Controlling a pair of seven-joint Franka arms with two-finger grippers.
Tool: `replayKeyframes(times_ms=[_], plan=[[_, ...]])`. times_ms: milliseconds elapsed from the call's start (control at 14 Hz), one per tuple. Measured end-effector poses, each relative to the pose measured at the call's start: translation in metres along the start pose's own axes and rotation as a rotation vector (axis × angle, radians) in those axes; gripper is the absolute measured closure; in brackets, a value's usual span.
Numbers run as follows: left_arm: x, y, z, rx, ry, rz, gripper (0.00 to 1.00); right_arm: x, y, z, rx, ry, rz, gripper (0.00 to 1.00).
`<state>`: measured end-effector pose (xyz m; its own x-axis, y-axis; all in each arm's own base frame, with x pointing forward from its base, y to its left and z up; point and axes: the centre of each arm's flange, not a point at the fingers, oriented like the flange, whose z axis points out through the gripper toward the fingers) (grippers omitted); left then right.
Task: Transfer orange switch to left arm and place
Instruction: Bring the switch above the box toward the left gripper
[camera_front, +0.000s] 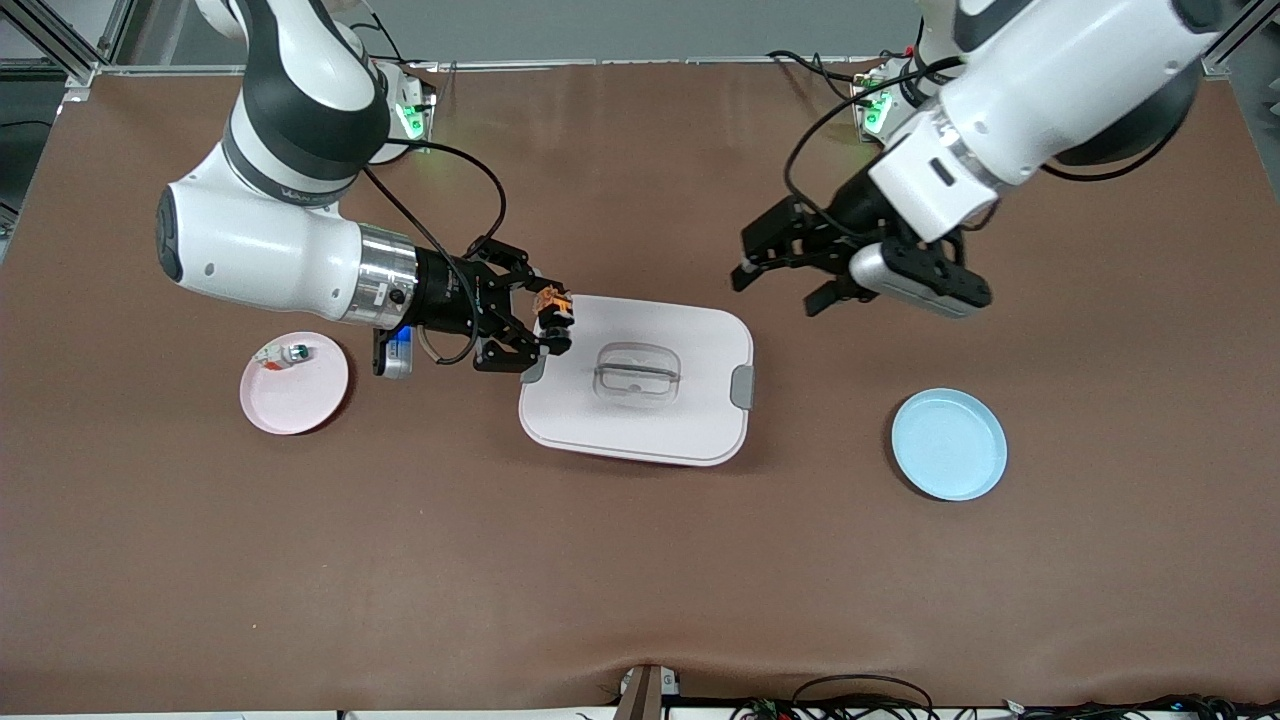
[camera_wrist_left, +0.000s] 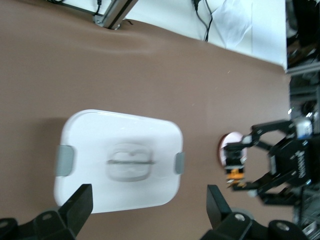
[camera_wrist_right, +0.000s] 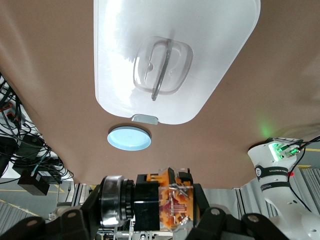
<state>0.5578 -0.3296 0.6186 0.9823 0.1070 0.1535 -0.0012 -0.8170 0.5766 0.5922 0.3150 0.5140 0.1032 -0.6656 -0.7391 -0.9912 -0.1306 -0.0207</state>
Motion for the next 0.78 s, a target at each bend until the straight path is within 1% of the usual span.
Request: replayKeyframes(times_ms=[142, 214, 285, 356, 427, 499, 570, 641, 712, 783], plan=[[-0.005, 0.013, 0.018, -0.028, 0.015, -0.047, 0.02, -0.005, 0.001, 0.003, 0.012, -0.001, 0.012, 0.27], [-0.007, 0.018, 0.027, -0.039, 0.017, -0.067, 0.04, -0.009, 0.002, 0.007, 0.013, -0.001, 0.016, 0.27], [-0.010, 0.022, 0.038, -0.052, 0.015, -0.087, 0.04, -0.012, 0.003, 0.011, 0.012, -0.001, 0.016, 0.27], [-0.014, 0.028, 0.049, -0.066, 0.012, -0.107, 0.10, -0.014, 0.004, 0.014, 0.010, 0.000, 0.018, 0.27], [-0.017, 0.032, 0.061, -0.075, 0.006, -0.129, 0.10, -0.014, 0.004, 0.017, 0.007, 0.000, 0.021, 0.27], [-0.021, 0.035, 0.072, -0.078, -0.003, -0.148, 0.13, -0.013, 0.004, 0.019, 0.005, 0.001, 0.023, 0.27], [-0.024, 0.037, 0.080, -0.079, -0.012, -0.161, 0.14, -0.012, 0.004, 0.020, 0.003, 0.002, 0.024, 0.27], [-0.026, 0.038, 0.086, -0.077, -0.021, -0.170, 0.17, -0.012, 0.004, 0.021, 0.002, 0.002, 0.025, 0.27], [-0.028, 0.039, 0.090, -0.076, -0.028, -0.175, 0.18, -0.012, 0.004, 0.021, 0.002, 0.002, 0.026, 0.27], [-0.030, 0.040, 0.094, -0.075, -0.033, -0.179, 0.24, -0.012, 0.004, 0.021, 0.002, 0.002, 0.026, 0.27]])
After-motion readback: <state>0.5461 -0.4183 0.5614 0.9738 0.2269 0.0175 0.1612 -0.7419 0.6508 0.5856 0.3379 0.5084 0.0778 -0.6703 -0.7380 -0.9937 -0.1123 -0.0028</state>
